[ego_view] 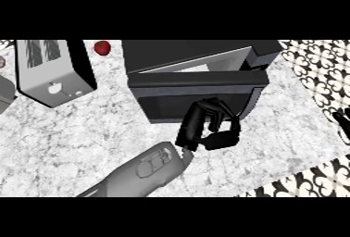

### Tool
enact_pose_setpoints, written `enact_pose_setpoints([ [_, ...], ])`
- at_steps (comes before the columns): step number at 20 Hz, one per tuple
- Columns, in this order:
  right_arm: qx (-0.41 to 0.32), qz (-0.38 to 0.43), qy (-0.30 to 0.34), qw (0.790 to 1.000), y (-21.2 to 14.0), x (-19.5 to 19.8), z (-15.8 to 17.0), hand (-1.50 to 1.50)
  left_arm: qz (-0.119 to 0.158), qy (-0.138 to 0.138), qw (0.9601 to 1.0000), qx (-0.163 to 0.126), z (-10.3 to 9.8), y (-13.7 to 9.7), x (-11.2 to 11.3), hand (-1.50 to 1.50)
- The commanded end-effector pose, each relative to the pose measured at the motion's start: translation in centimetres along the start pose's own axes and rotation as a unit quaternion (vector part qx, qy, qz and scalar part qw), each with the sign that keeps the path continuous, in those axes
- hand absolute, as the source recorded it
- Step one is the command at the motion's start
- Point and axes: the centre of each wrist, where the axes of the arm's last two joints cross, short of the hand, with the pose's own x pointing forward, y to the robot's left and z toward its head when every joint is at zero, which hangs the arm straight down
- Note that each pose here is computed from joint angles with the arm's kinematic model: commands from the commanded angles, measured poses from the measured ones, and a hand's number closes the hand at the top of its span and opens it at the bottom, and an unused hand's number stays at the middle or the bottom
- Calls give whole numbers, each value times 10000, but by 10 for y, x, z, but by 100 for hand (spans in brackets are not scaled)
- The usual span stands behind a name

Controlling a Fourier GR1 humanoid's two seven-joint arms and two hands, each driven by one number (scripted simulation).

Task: Pick up the milk, place it into the microwave and close the microwave

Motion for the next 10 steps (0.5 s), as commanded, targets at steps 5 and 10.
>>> enact_pose_setpoints([
  [5,236,-170,-92,9995,-2,11,-6,-150,414,-220,9972,588,-34,17,17,150],
  [10,286,-177,-226,9992,-5,18,-12,-150,494,-349,9951,778,-51,25,23,150],
])
